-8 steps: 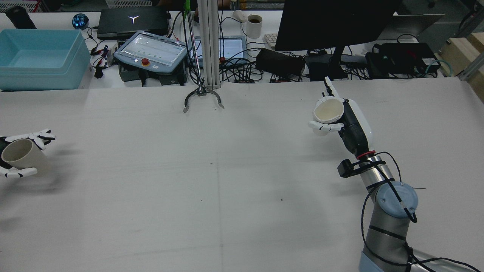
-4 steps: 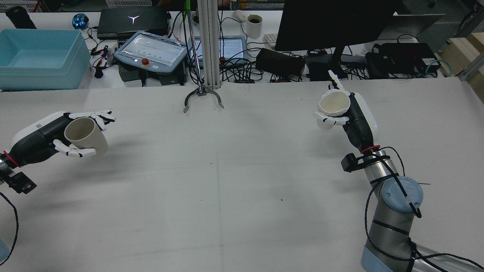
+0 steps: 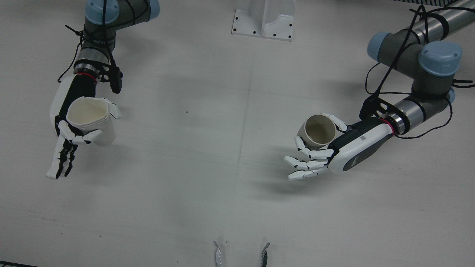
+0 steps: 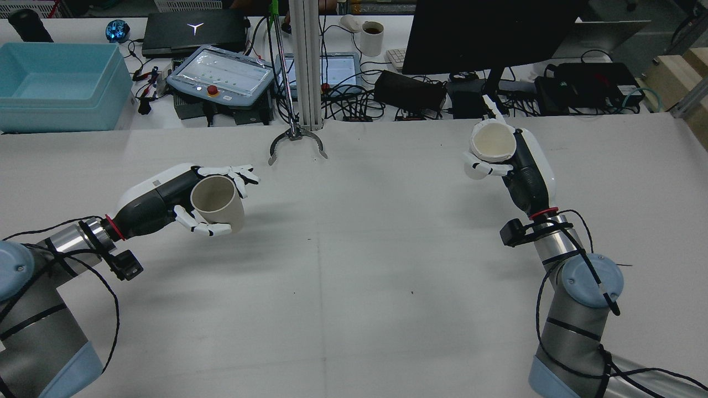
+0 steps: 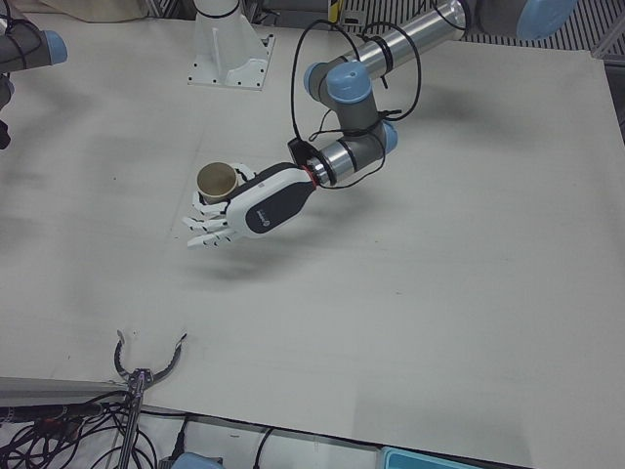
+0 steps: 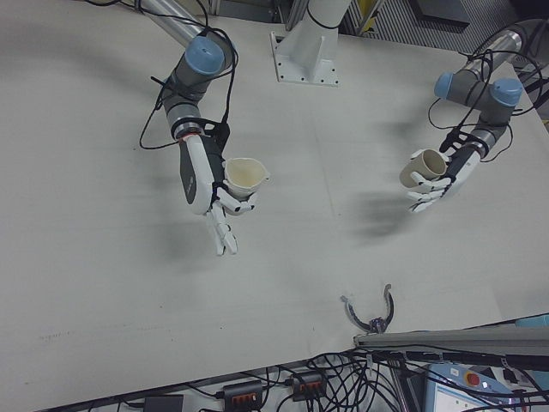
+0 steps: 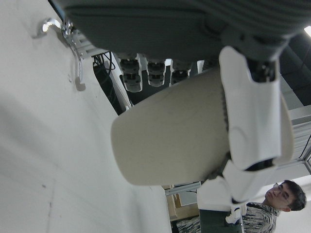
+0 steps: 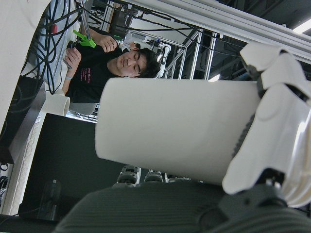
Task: Pour water
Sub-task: 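Lift both cups and bring the left-hand cup toward the center, then tilt the right-hand cup over the cup held by the left hand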
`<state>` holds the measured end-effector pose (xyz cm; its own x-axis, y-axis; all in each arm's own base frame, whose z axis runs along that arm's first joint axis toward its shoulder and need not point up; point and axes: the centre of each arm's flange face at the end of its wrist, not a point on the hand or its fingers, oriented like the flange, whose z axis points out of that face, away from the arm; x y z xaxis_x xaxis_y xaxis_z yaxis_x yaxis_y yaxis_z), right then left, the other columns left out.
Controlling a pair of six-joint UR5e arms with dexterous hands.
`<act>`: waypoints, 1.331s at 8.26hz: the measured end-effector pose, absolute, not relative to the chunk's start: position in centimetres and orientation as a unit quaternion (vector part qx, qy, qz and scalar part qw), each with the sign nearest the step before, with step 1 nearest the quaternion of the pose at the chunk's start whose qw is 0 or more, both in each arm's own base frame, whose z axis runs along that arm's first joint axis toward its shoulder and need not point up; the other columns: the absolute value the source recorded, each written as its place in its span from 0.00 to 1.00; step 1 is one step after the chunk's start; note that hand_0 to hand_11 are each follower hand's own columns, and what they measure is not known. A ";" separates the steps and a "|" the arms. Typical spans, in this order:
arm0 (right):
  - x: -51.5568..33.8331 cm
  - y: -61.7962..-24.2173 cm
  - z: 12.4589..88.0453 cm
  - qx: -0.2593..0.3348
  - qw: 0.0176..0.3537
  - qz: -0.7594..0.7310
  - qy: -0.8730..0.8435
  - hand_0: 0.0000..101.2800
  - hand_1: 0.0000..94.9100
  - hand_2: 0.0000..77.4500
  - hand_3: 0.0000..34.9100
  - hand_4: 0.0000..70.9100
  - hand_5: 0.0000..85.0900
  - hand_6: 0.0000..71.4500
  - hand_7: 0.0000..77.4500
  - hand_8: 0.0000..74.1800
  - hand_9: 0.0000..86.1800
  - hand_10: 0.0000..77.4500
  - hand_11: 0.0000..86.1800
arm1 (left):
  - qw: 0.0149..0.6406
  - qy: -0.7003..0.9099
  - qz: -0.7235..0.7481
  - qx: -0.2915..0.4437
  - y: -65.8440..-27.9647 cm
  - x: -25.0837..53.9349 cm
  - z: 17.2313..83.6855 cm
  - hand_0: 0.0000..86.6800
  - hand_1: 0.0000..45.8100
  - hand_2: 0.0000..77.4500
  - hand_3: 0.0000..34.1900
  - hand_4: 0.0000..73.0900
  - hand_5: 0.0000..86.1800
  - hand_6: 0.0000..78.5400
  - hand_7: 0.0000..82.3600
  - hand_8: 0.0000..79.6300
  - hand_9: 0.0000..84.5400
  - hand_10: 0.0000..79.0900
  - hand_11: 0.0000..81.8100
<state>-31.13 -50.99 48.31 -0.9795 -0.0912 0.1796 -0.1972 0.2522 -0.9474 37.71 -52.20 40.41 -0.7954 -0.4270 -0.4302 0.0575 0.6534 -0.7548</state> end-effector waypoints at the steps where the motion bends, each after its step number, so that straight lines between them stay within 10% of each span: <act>1: -30.9 -51.1 48.1 0.092 0.041 0.604 -0.791 0.47 0.08 0.37 0.00 0.54 0.64 0.05 0.10 0.01 0.01 0.04 0.07 | 0.307 0.862 -0.386 -0.120 -50.8 41.5 37.7 0.66 0.48 0.44 0.00 0.51 0.47 0.23 0.34 0.08 0.14 0.10 0.19; 3: -30.7 -51.1 47.4 0.091 0.036 0.601 -0.793 0.48 0.23 0.45 0.00 0.32 0.78 0.07 0.11 0.01 0.01 0.04 0.08 | 0.317 0.863 -0.365 -0.145 -47.8 48.7 33.6 0.66 0.48 0.44 0.01 0.51 0.47 0.23 0.35 0.09 0.14 0.10 0.19; 4: -30.7 -51.2 46.9 0.092 0.035 0.598 -0.795 0.48 0.19 0.30 0.00 0.32 0.78 0.07 0.11 0.01 0.01 0.04 0.08 | 0.320 0.862 -0.362 -0.152 -47.4 51.1 32.5 0.66 0.48 0.44 0.00 0.51 0.47 0.23 0.35 0.09 0.14 0.10 0.19; 5: -30.9 -50.9 45.1 0.102 0.041 0.589 -0.801 0.48 0.19 0.36 0.00 0.32 0.78 0.09 0.15 0.01 0.01 0.04 0.07 | 0.321 0.863 -0.359 -0.155 -47.5 52.5 31.4 0.66 0.48 0.44 0.00 0.51 0.47 0.23 0.35 0.09 0.14 0.10 0.19; 11: -29.8 -45.5 27.4 0.286 0.189 0.425 -0.838 0.49 0.22 0.60 0.00 0.29 0.78 0.15 0.26 0.01 0.02 0.08 0.11 | 0.314 0.870 -0.340 -0.168 -46.3 55.4 27.6 0.66 0.43 0.46 0.01 0.52 0.47 0.23 0.34 0.09 0.14 0.11 0.19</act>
